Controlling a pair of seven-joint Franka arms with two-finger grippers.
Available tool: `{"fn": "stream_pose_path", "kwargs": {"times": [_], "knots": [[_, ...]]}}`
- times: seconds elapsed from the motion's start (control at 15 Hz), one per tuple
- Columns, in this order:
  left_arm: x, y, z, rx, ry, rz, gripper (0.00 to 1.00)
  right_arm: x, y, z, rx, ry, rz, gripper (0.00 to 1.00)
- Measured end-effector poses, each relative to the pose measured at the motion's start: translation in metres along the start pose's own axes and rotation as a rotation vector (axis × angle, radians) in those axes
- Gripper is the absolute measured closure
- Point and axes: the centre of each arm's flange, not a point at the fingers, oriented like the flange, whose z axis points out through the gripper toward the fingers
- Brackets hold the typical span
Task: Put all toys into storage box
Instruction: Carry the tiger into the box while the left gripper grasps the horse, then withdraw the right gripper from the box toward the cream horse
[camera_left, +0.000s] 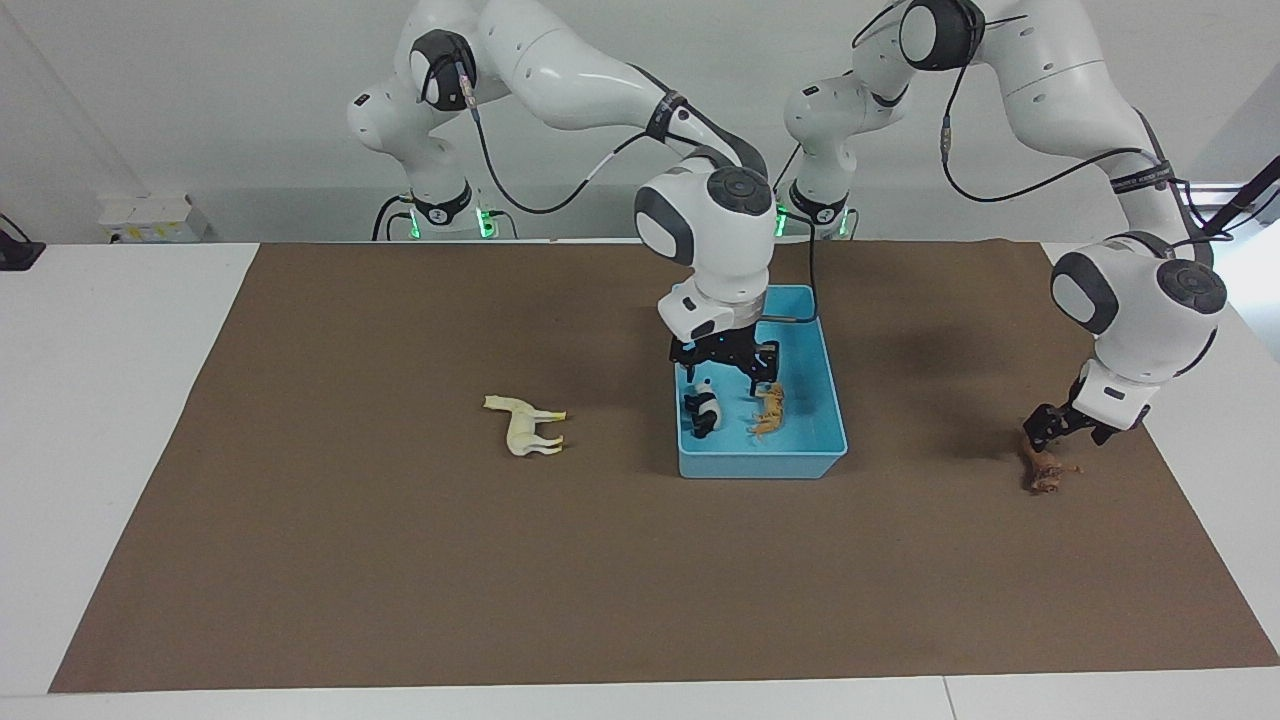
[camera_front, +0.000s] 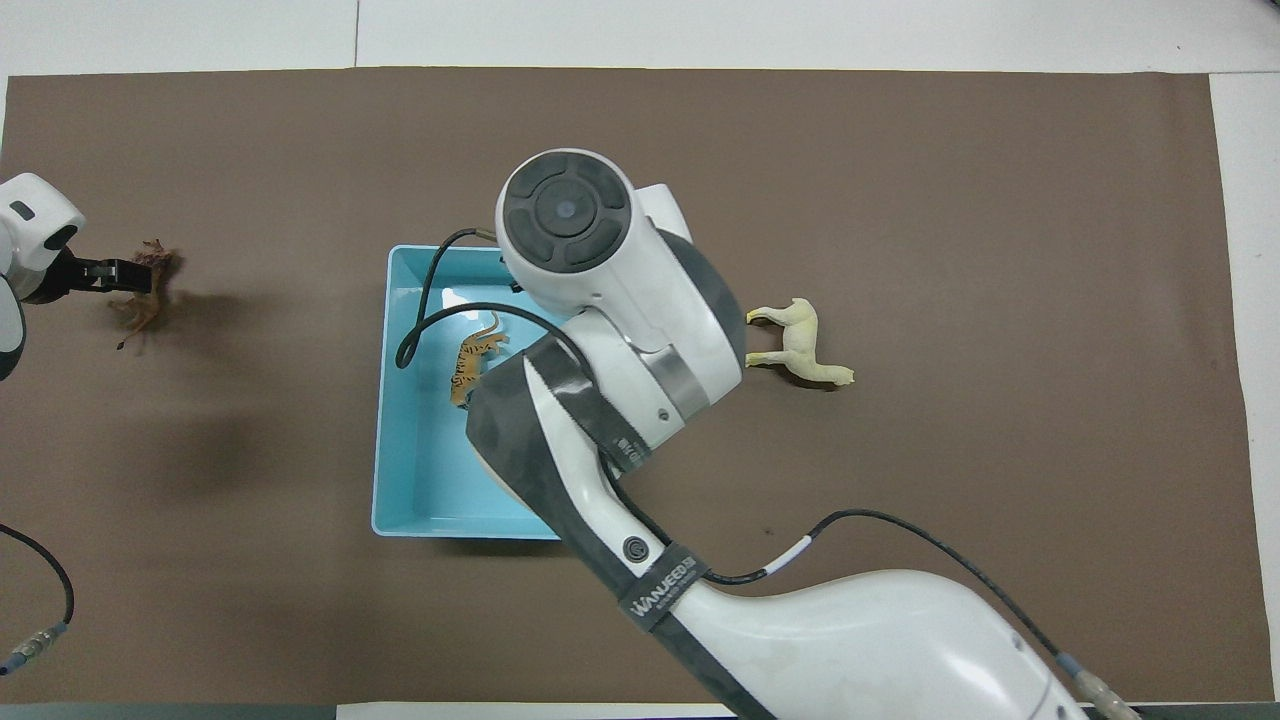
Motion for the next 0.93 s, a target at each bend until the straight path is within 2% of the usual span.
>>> {"fn": "stream_pose_path", "kwargs": {"times": [0.13,0.4,0.6,0.67,0.8,0.93], "knots": [[-0.001,0.001,0.01,-0.004,-0.012,0.001,0.0,0.012,0.019,-0.005,-0.052,-0.015,-0.064,0.0],[-0.009,-0.001,0.022,-0.013,-0.023,-0.007,0.0,0.039,0.063,0.038,-0.156,-0.061,-0.219,0.0],[-0.013,0.003,0.028,-0.027,-0.017,-0.019,0.0,0.067,0.106,0.07,-0.149,-0.068,-0.286,0.0],[-0.013,0.003,0.028,-0.031,-0.016,-0.023,0.07,0.072,0.121,0.083,-0.131,-0.053,-0.304,0.0],[-0.013,0.006,0.028,-0.038,-0.016,-0.041,0.3,0.071,0.153,0.115,-0.103,-0.029,-0.347,0.0],[-0.015,0.005,0.027,-0.042,-0.02,-0.063,0.52,0.059,0.177,0.138,-0.107,-0.042,-0.386,0.0]]}}
